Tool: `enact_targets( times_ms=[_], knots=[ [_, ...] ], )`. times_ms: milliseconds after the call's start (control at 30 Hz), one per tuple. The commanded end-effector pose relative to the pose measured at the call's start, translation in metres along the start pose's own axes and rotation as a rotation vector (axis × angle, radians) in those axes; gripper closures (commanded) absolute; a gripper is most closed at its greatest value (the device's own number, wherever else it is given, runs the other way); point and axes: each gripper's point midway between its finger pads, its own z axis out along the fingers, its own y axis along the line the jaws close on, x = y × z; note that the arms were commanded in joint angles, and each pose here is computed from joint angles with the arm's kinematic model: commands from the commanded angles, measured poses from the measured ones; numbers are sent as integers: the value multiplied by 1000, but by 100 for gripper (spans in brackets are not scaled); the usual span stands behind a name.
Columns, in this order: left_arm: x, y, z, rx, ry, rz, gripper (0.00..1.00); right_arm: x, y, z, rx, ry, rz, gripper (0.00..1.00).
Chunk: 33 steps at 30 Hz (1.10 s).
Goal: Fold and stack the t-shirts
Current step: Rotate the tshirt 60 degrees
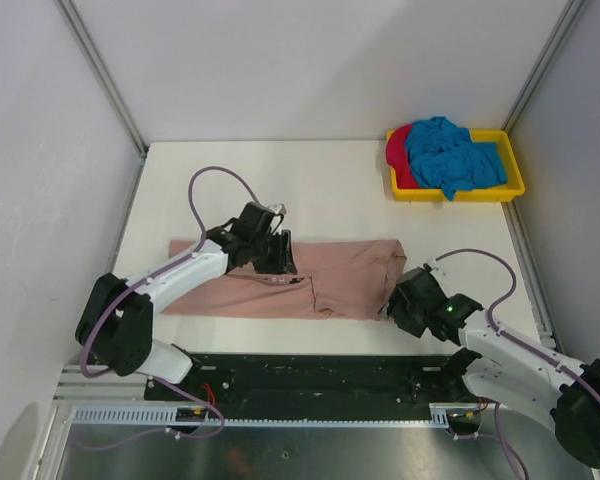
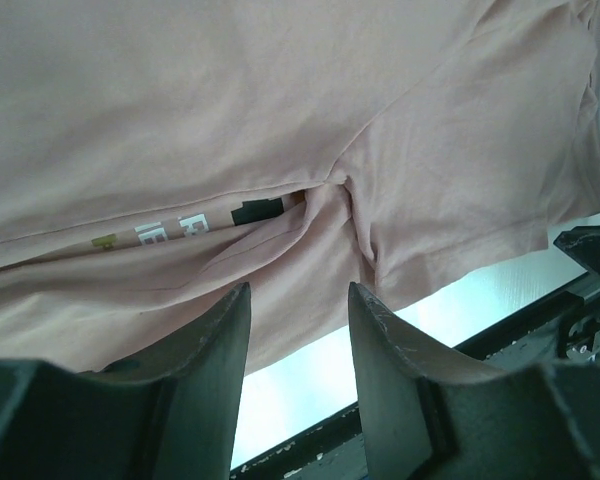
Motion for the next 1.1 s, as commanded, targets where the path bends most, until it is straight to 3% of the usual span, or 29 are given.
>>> enact_targets(
  times_ms=[0, 567, 1067],
  knots=[
    [-4, -1, -11, 28, -28, 17, 52, -16, 8, 4, -20, -77, 71, 37],
    [-10, 55, -26, -98, -96, -182, 52, -48, 20, 44, 16, -100, -6, 52],
    [8, 59, -21, -94, -44, -188, 52, -177, 131, 143, 20, -116, -244, 60]
  ],
)
